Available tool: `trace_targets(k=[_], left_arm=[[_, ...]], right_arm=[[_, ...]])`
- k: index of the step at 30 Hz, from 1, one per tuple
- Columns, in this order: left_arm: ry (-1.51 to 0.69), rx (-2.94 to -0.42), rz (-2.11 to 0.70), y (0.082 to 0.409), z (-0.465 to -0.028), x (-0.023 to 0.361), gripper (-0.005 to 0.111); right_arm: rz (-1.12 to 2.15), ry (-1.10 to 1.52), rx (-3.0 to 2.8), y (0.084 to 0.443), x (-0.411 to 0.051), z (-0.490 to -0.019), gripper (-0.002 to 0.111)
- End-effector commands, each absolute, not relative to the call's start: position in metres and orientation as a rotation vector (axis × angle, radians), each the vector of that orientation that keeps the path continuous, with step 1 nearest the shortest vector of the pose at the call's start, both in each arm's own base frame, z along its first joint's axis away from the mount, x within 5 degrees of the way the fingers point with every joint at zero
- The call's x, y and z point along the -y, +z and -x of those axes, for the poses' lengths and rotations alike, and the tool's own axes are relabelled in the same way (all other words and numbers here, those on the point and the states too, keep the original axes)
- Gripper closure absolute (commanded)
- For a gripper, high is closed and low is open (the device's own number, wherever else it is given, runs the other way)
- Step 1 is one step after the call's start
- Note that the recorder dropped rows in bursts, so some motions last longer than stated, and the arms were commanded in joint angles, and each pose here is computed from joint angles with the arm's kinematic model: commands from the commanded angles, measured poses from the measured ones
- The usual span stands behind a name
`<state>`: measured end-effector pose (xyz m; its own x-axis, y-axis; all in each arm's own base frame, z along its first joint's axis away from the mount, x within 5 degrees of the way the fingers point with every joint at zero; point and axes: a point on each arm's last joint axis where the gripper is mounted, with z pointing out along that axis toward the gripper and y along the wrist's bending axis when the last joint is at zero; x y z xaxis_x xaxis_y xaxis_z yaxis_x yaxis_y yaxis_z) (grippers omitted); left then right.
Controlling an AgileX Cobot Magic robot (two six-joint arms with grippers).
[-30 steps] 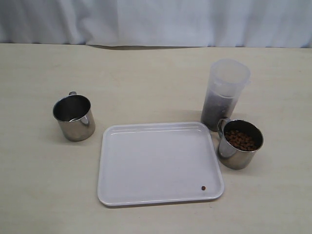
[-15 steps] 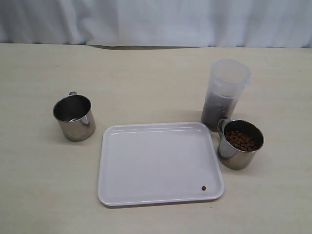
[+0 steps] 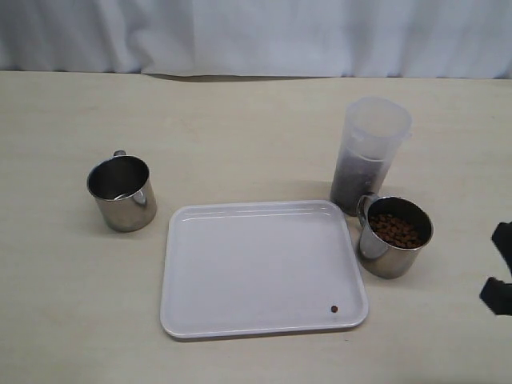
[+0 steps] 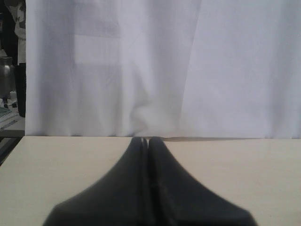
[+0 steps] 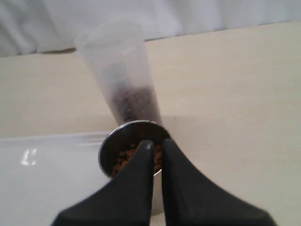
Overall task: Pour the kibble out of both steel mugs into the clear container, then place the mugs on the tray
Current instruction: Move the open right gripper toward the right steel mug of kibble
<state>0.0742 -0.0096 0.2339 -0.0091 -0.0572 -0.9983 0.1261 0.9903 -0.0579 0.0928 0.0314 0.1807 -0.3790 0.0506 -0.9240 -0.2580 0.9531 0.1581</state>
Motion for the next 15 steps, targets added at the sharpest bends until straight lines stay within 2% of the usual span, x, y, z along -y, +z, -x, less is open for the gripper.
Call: trace_targets(k=[1,11,15], left_arm=[[-0.148,-1.571,-0.048,0.234,-0.074,0.009,0.107],[-0.148,-1.571,-0.048,0.234,-0.074,0.009,0.107],[-0.148,-1.571,-0.048,0.234,-0.074,0.009,0.107]], right_arm=[[0.313,0.298,-1.97,0.172,-0.042,-0.1,0.103],[0.304,0.24,-2.173,0.141,-0.049,-0.12,0.103],[0.357,0.221,-2.2,0.131,-0.052,-0.125,0.092]])
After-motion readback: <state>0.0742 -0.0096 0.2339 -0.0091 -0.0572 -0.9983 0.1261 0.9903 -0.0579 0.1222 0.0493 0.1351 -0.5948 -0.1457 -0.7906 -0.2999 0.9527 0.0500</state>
